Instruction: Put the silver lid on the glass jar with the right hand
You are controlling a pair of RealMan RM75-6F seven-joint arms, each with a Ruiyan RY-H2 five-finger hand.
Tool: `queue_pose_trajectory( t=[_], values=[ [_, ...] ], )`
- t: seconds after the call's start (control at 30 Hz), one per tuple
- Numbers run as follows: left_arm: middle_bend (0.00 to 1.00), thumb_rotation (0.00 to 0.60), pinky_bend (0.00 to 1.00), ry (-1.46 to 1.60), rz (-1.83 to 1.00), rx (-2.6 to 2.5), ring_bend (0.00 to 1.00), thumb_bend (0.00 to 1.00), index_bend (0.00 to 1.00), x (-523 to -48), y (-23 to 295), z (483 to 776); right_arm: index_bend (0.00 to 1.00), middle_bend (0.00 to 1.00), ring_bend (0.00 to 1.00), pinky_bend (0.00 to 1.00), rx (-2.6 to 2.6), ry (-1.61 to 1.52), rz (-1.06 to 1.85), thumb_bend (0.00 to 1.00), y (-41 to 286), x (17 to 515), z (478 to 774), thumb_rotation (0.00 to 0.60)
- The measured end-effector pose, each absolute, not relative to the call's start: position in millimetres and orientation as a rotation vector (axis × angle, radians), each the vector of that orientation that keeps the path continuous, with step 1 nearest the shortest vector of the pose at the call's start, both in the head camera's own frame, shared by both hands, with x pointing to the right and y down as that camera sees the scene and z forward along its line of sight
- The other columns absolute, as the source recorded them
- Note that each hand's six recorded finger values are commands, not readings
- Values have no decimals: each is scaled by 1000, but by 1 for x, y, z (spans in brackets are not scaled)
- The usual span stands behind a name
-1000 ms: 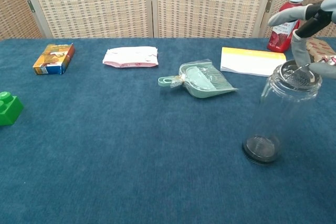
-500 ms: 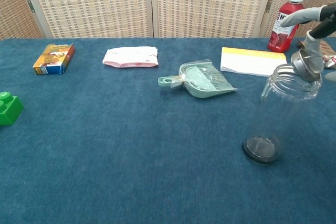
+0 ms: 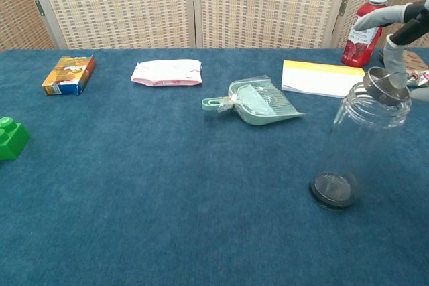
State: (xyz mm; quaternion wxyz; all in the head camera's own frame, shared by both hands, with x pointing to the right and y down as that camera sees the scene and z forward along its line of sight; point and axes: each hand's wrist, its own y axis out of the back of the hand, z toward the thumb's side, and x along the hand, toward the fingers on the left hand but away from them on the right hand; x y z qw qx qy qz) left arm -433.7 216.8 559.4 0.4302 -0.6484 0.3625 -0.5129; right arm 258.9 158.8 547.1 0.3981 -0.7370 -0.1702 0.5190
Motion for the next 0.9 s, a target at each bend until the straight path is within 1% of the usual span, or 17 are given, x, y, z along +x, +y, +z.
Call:
queue_pose_trajectory(
  t=[0.27, 0.6, 0.9],
  values=[
    [0, 600, 73, 910, -1281, -1619, 0, 424, 0, -434, 216, 559, 496, 0, 0, 0, -1875, -425, 1327, 350, 156, 259, 549, 600],
    [0, 600, 73, 915, -1283, -1618, 0, 423, 0, -436, 215, 559, 413, 0, 0, 0, -1899, -417, 1323, 328, 155, 256, 553, 600],
    [0, 600, 73, 912, -1288, -1613, 0, 423, 0, -437, 214, 560, 406, 0, 0, 0, -1909, -439, 1292, 325, 155, 254, 544, 600]
  ],
)
